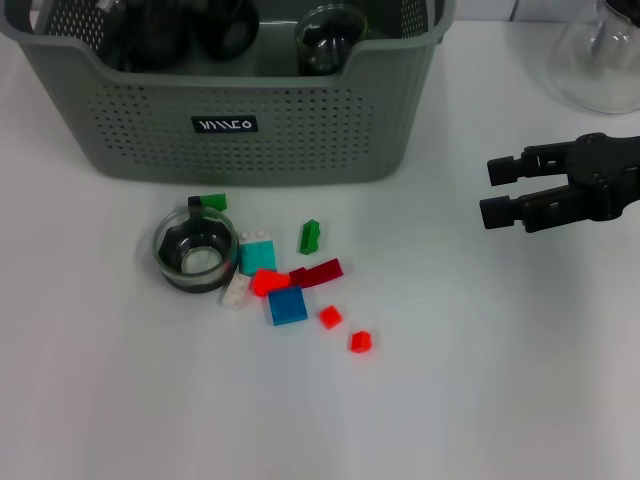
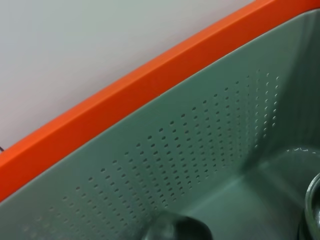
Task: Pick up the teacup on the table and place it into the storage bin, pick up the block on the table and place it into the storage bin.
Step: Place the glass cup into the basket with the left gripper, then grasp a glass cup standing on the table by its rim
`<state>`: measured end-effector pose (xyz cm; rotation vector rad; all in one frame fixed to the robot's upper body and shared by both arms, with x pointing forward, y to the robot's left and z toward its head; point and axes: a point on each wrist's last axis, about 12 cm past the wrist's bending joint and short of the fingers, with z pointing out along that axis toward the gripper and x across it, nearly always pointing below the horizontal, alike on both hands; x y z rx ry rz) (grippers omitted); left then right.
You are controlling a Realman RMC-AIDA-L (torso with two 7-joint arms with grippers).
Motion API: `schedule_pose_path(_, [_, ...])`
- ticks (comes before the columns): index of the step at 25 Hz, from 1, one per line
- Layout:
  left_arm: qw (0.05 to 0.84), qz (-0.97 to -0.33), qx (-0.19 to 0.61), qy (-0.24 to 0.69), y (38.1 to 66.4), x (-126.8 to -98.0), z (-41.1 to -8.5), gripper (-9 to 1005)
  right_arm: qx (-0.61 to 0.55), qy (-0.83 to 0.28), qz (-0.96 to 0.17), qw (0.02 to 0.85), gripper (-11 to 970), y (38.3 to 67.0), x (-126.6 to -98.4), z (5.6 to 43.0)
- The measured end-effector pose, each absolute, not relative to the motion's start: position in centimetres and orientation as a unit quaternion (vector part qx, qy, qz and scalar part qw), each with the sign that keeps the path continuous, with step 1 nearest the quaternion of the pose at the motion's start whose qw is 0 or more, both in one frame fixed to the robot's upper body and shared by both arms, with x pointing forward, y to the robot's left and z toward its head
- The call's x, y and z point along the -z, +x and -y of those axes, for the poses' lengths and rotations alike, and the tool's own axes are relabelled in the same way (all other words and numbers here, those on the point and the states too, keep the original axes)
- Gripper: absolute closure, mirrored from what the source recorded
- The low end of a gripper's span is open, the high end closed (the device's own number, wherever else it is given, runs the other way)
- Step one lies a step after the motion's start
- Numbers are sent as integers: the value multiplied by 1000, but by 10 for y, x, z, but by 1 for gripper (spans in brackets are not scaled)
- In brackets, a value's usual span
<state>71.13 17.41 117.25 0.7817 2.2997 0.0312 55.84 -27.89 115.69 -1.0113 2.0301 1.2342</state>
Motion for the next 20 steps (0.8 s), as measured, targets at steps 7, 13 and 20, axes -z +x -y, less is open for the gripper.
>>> schedule_pose_path(7, [375, -884, -5, 280, 714, -1189, -182, 624, -459, -377, -755, 276, 48, 558, -1157, 279])
schedule_pose_path(13, [442, -864, 57, 233, 701, -1239, -196, 386, -458, -382, -753, 278, 49, 558, -1157, 280])
schedule_pose_path(20, [516, -786, 239, 242, 650, -1291, -223, 164, -457, -386, -751, 280, 50, 558, -1158, 281])
